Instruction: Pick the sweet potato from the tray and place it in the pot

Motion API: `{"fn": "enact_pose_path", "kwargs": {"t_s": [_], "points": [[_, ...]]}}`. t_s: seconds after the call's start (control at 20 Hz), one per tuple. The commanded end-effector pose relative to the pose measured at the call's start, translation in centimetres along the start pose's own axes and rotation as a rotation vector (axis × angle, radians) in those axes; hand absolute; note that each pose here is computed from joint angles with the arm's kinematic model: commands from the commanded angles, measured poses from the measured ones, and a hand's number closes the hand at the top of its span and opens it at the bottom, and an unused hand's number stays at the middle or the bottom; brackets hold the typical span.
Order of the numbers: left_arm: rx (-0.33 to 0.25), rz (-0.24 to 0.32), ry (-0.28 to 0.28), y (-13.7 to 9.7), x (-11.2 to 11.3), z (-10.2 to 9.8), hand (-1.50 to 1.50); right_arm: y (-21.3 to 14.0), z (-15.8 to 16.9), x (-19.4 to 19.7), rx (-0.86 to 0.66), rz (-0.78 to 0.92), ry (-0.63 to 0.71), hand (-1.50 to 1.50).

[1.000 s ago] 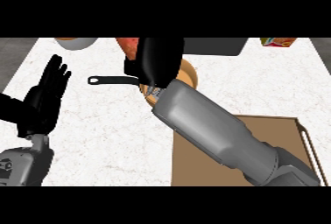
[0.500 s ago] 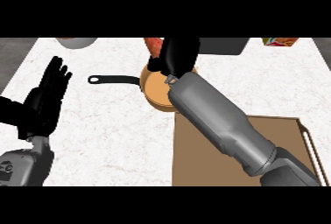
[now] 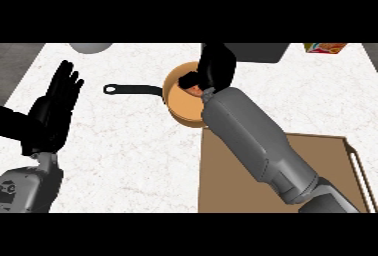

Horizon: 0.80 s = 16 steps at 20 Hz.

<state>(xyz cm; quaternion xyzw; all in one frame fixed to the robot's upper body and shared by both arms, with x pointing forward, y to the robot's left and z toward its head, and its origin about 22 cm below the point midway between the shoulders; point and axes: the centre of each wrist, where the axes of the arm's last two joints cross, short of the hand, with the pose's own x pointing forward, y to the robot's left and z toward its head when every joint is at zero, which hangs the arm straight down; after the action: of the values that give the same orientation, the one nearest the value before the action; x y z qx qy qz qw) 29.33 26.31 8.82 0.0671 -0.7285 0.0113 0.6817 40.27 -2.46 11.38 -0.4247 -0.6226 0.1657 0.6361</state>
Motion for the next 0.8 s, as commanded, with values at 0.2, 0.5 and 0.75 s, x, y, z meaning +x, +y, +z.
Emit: {"fn": "enact_pose_path", "kwargs": {"t_s": [0.2, 0.5, 0.75], "points": [[0.001, -0.011, -0.004, -0.5, 0.1, 0.7, 0.0, -0.9, 0.2, -1.5, -0.138, -0.417, -0.036, -1.5], [0.055, 0.007, 0.017, 1.6, 0.4, -0.6, 0.0, -1.6, 0.0, -3.8, -0.129, -0.544, -0.047, -1.5], [0.07, -0.019, 0.019, 1.8, -0.9, 0.5, 0.0, -3.9, 1.7, -5.7, -0.092, -0.592, -0.071, -1.5]]}}
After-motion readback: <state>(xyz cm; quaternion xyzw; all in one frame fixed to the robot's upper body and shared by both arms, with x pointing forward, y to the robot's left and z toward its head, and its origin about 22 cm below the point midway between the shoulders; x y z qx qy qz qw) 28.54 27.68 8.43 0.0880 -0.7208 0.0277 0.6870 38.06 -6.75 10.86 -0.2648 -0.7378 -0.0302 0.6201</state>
